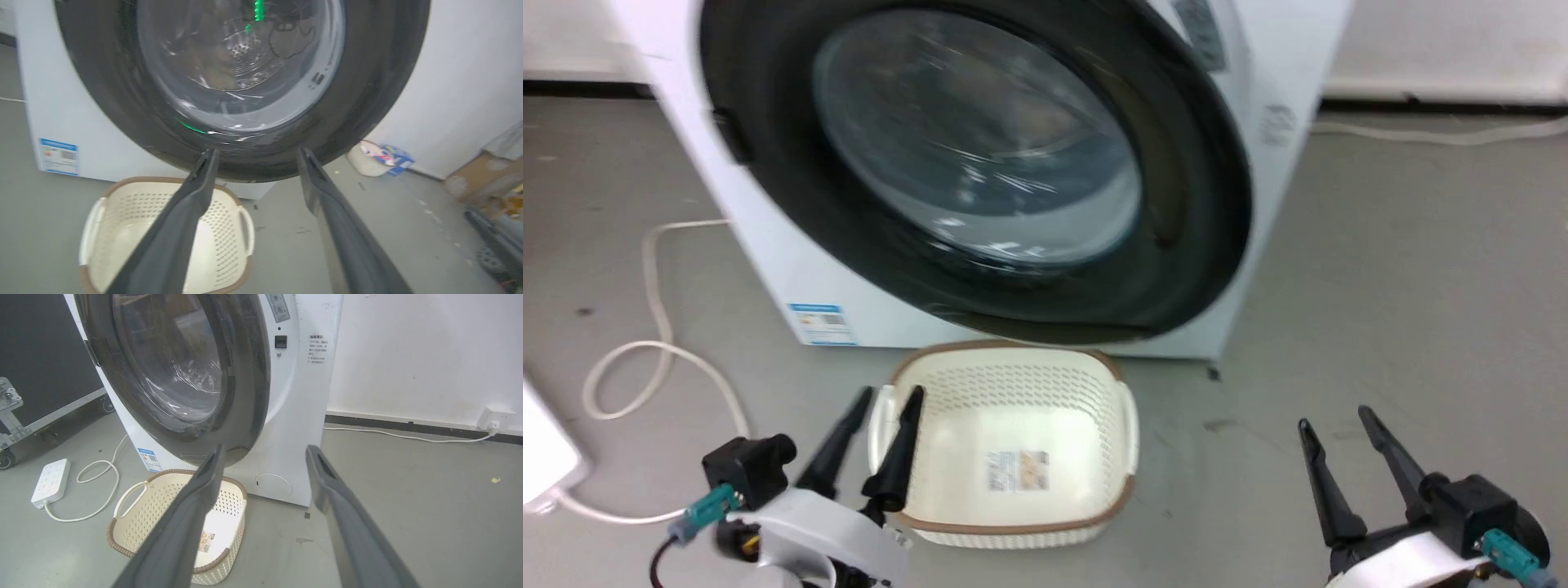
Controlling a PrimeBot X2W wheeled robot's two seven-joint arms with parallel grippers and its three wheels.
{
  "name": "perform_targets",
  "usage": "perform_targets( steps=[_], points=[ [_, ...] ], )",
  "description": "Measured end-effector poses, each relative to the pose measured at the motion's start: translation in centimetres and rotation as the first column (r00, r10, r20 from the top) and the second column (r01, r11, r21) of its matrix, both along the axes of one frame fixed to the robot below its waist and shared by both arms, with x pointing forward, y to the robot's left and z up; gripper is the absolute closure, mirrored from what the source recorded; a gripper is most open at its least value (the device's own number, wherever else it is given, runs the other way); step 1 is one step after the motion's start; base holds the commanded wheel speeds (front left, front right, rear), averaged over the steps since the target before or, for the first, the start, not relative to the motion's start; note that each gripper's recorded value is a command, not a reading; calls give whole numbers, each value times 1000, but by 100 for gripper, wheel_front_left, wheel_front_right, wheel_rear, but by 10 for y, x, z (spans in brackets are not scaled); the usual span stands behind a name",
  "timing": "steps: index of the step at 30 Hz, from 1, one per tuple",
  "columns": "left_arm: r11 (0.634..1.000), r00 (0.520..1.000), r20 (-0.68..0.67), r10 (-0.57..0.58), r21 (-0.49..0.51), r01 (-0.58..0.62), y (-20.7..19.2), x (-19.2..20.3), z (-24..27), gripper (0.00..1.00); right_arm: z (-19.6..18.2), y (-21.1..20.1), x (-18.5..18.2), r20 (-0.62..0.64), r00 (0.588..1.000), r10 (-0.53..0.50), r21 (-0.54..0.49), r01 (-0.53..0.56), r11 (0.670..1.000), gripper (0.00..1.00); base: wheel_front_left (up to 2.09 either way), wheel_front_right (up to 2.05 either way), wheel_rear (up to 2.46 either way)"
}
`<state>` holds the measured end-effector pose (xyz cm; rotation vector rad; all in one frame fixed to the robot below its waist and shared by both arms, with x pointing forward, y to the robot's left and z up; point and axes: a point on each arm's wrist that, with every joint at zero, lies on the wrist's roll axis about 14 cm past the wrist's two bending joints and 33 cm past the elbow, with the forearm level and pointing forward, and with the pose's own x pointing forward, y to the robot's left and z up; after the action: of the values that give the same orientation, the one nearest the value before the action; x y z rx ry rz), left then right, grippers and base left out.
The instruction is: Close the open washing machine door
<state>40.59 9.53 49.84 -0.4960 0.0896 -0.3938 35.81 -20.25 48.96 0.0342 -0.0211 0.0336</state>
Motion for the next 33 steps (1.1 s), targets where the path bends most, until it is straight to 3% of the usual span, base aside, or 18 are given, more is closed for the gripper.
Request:
perform_targets(
  steps=[3, 9, 14, 18, 19, 20, 21, 26, 33],
  points=[
    [979, 986, 119, 118, 151, -135, 30, -9, 18, 0, 5, 18, 2, 16, 998, 56, 4, -56, 998, 0, 0, 0, 0],
    [908, 920, 290, 262, 247, -337, 64, -36, 50, 0, 18, 48, 8, 59, 988, 144, 5, -145, 989, 0, 0, 0, 0],
    [848, 887, 336, 316, 319, -423, 84, -55, 50, 0, 16, 65, 6, 55, 980, 193, 8, -194, 981, 0, 0, 0, 0],
    [825, 893, 333, 302, 378, -420, 86, -64, 41, 0, 15, 76, 8, 51, 972, 229, 5, -230, 973, 0, 0, 0, 0],
    [825, 894, 332, 300, 379, -418, 86, -65, 40, 0, 14, 79, 9, 46, 970, 240, 5, -241, 971, 20, 0, 0, 0],
    [825, 894, 331, 300, 381, -418, 85, -65, 39, 0, 12, 82, 10, 41, 967, 252, 5, -253, 968, 85, 0, 0, 0],
    [825, 897, 328, 297, 384, -414, 84, -65, 38, 0, 10, 85, 10, 27, 963, 269, -1, -269, 963, 100, 0, 0, 0],
    [818, 908, 305, 288, 415, -399, 82, -62, 27, 0, 10, 92, 26, 16, 943, 331, -40, -331, 943, 100, 0, 0, 0],
    [813, 911, 286, 298, 423, -399, 82, -42, 19, 0, 33, 96, 83, 33, 906, 421, -127, -414, 901, 100, 0, 0, 0]
  ],
)
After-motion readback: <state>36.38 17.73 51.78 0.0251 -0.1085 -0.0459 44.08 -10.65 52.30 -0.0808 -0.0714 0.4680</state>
